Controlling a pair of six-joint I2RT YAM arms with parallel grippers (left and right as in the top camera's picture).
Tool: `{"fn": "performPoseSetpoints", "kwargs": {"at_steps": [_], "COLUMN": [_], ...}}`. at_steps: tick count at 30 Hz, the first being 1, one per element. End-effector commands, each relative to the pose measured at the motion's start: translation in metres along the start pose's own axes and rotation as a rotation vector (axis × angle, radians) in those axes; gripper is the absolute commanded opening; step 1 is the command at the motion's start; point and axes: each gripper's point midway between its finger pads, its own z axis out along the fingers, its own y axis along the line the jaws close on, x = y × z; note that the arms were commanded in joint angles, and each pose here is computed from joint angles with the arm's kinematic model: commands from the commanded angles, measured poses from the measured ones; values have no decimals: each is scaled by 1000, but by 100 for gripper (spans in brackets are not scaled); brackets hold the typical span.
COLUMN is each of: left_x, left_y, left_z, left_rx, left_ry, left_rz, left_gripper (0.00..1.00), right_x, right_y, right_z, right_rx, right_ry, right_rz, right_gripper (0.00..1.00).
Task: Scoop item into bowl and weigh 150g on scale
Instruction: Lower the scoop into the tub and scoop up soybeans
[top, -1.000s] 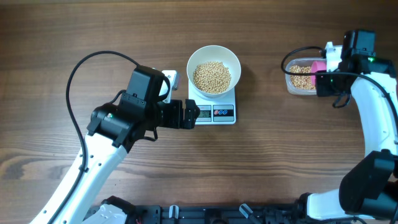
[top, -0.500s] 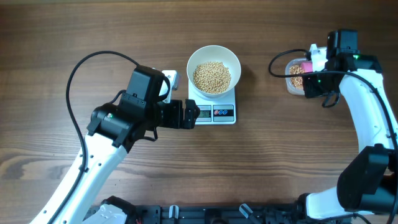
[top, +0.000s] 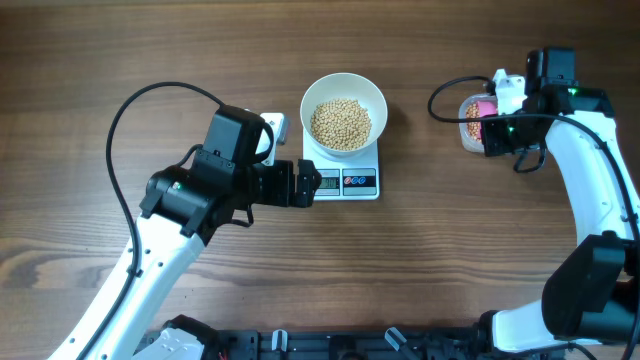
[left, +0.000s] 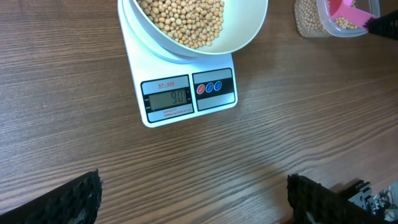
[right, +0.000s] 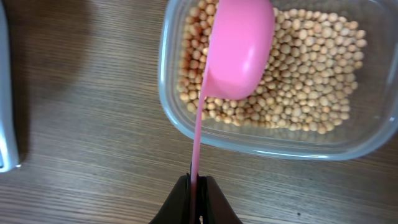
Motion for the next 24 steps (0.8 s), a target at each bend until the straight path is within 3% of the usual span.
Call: {"fn": "performPoseSetpoints", "kwargs": {"at_steps": [1,7,14,24], "left_x": [2,2,2,2], "left_y": [-2,-2,-2,-2], "left_z": [2,2,2,2], "left_rx": [8,8,8,8], "left_ry": [10,10,10,10], "left_rz": [23,23,23,23], "left_gripper": [100,100,100,100], "right_x": [-8,-4,-6,-2], "right_y": [16,0,1,-16], "right_z": [-1,-4,-14,-25], "right_rx": [-121,-140,-313,-416], "right_ry": [-32,-35,-83,-112], "right_rz": [20,127,248,424], "right_gripper": [4,4,4,4]}}
